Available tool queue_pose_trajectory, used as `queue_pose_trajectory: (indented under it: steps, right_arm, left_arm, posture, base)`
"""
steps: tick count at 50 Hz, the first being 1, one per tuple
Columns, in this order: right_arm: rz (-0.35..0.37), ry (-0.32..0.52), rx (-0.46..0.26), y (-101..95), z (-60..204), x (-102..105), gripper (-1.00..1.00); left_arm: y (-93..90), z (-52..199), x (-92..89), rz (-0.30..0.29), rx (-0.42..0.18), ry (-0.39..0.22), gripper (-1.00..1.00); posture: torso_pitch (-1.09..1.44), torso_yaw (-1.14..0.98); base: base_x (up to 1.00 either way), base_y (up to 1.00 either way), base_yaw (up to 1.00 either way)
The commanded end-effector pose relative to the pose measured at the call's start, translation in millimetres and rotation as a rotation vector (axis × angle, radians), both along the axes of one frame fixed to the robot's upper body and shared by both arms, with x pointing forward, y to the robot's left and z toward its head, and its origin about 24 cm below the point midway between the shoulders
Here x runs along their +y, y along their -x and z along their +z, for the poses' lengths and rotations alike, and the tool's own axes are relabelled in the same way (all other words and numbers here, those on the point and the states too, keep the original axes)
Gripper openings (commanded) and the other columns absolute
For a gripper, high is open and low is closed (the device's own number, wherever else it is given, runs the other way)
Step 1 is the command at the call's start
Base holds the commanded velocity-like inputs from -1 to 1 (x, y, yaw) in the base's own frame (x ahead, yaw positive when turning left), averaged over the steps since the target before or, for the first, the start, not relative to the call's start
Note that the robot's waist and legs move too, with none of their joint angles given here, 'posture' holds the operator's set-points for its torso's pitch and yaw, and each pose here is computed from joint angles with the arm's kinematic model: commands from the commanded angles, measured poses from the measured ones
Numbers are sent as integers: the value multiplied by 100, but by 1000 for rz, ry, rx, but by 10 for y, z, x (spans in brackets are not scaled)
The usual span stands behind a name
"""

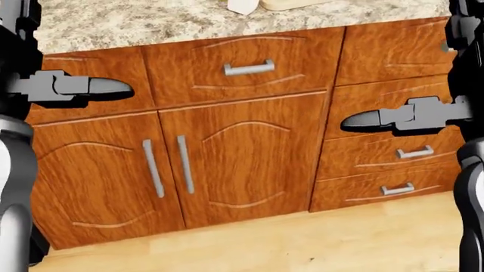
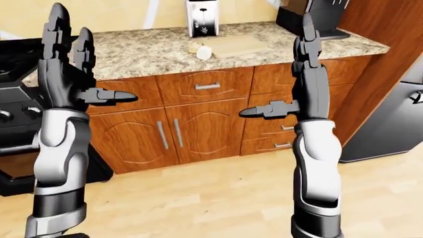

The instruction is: Place the bread and cheese on the cutting board.

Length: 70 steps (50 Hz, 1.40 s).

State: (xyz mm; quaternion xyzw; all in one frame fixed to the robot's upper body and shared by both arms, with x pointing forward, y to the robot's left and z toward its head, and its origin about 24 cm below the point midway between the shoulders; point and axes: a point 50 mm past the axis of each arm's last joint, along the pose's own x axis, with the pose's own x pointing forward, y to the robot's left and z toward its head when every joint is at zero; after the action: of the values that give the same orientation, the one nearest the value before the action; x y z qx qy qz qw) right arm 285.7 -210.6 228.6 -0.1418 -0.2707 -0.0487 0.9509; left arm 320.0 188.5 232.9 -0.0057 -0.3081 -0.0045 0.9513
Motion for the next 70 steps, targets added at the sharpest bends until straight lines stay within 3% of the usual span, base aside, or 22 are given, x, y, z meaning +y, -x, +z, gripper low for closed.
queue_pose_trajectory:
  steps: [1, 6, 10, 13, 15, 16, 21, 24, 28, 29, 41, 46, 48, 56, 57, 59, 70]
  right_arm:
    - [19, 16, -75, 40, 135, 45, 100]
    - [26, 23, -77, 50, 238, 67, 100]
    - [28, 20, -73, 50, 137, 67, 100]
    - [29, 18, -73, 57, 231, 66, 100]
    - [30, 21, -73, 64, 120, 68, 100]
    - [30, 19, -71, 58, 218, 72, 100]
    - [30, 12, -68, 52, 225, 67, 100]
    - [32, 9, -66, 53, 96, 67, 100]
    - [35, 13, -65, 42, 192, 81, 100]
    - [35, 13, -64, 46, 89, 77, 100]
    - [47, 25, -61, 47, 133, 107, 100]
    - [52, 23, -54, 53, 2, 112, 100]
    - [45, 17, -54, 45, 98, 103, 100]
    - [52, 21, -49, 45, 77, 118, 100]
    - [52, 19, -48, 48, -17, 115, 100]
    - [52, 19, -49, 43, 80, 117, 100]
    - [59, 23, -47, 62, 13, 127, 100]
  left_arm:
    - [72, 193, 24, 12, -99, -3, 100]
    - [75, 194, 22, 13, -104, -8, 100]
    - [84, 193, 13, 8, -107, -11, 100]
    - [88, 198, 9, 7, -108, -10, 100]
    - [92, 195, 10, 8, -110, -15, 100]
    - [95, 199, 10, 8, -113, -15, 100]
    - [85, 206, 14, 13, -114, -15, 100]
    - [77, 200, 20, 16, -116, -16, 100]
    - [76, 191, 20, 11, -113, -15, 100]
    - [67, 201, 31, 16, -110, -9, 100]
    - [68, 160, 7, 18, -111, -28, 100]
    - [56, 155, 8, 21, -106, -29, 100]
    - [62, 124, 0, 18, -102, -31, 100]
    - [76, 127, -15, 10, -97, -29, 100]
    - [74, 118, -13, 10, -97, -30, 100]
    - [76, 134, -13, 11, -98, -28, 100]
    - [90, 124, -20, 8, -101, -34, 100]
  posture:
    - [0, 0]
    - [0, 0]
    - [0, 0]
    - [0, 0]
    - [0, 0]
    - [0, 0]
    - [0, 0]
    - [0, 0]
    - [0, 0]
    - [0, 0]
    - [0, 0]
    - [0, 0]
    - [0, 0]
    - [0, 0]
    - [0, 0]
    - [0, 0]
    - [0, 0]
  base:
    - [31, 0, 0]
    - [30, 0, 0]
    - [30, 0, 0]
    - [37, -17, 0]
    - [40, -18, 0]
    - [39, -10, 0]
    - [35, -5, 0]
    - [33, -5, 0]
    - [32, -2, 0]
    - [31, 0, 0]
    - [32, 0, 0]
    - [26, 0, 0]
    - [23, 0, 0]
    - [23, 0, 0]
    - [23, 0, 0]
    - [23, 0, 0]
    - [23, 0, 0]
